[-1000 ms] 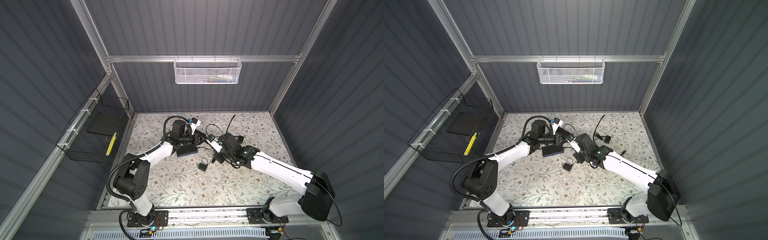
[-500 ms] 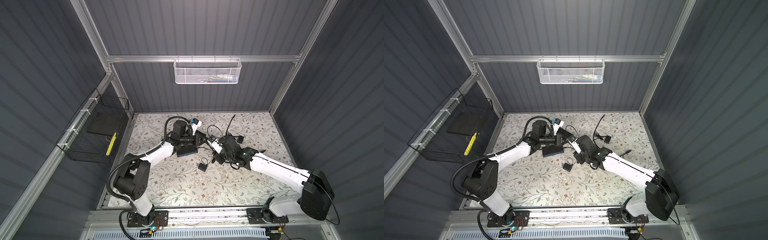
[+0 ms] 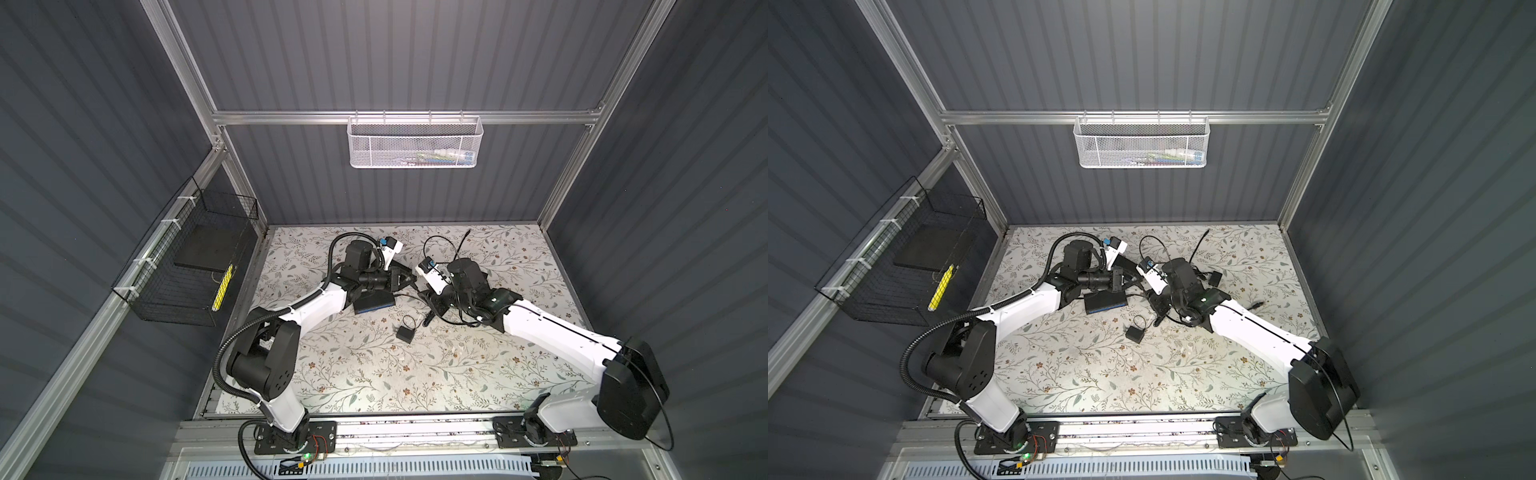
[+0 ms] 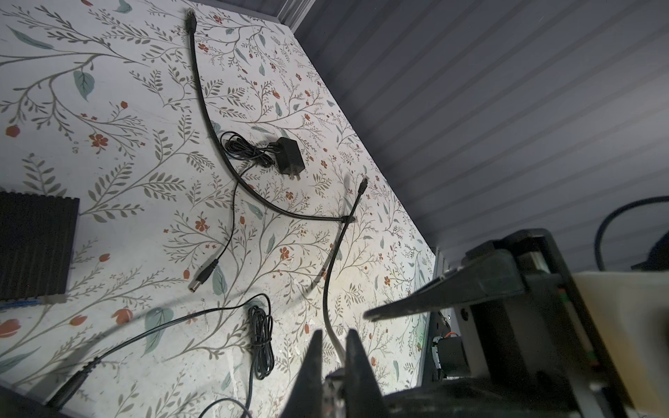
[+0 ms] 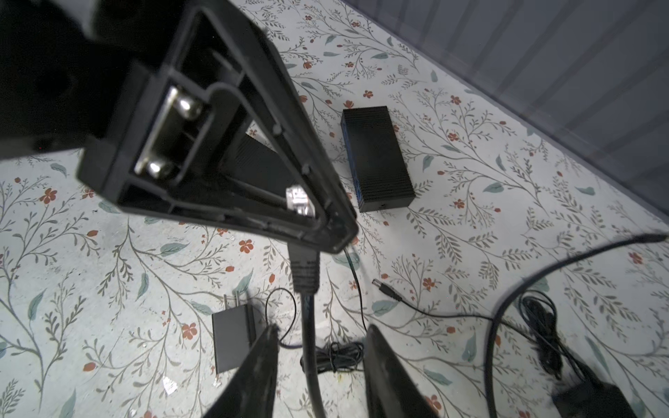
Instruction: Insert the plug into the switch port
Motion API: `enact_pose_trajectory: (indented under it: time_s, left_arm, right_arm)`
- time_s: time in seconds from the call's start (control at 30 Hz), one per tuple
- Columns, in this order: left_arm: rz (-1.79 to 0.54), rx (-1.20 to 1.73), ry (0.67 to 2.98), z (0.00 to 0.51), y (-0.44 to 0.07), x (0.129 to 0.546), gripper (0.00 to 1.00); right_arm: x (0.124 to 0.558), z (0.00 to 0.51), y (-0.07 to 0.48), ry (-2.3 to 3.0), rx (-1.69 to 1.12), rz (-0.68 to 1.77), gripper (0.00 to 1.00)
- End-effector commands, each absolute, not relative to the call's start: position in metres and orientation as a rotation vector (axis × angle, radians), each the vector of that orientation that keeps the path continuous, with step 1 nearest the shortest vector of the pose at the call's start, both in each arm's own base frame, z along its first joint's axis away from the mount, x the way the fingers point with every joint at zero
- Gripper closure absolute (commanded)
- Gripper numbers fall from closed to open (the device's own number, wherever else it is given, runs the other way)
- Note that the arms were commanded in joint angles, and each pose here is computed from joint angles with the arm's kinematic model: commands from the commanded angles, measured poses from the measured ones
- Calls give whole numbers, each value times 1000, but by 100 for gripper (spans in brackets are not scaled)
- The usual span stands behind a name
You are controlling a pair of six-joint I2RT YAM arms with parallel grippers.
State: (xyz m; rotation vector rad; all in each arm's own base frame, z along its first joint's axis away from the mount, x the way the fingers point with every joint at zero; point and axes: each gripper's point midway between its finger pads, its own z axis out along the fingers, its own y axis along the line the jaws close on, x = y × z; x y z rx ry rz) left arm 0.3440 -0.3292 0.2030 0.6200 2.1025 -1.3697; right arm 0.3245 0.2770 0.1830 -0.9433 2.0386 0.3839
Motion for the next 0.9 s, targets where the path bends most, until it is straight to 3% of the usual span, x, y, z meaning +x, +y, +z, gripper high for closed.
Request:
enact_pose_trajectory:
  time_s: [0.0,0.43,0.87]
  left_arm:
    - [-1383,667,2052,222,-331,340,87]
    - [-1367,672,2055,223,-329,339,88]
    - [-1370,672,2053,223,-328,337,88]
  right_arm:
    - [334,201,294,1963,-971,424,60]
    - [344,197,305,1966,-995,435,77]
    - [346,192,308,1978,-998,432,71]
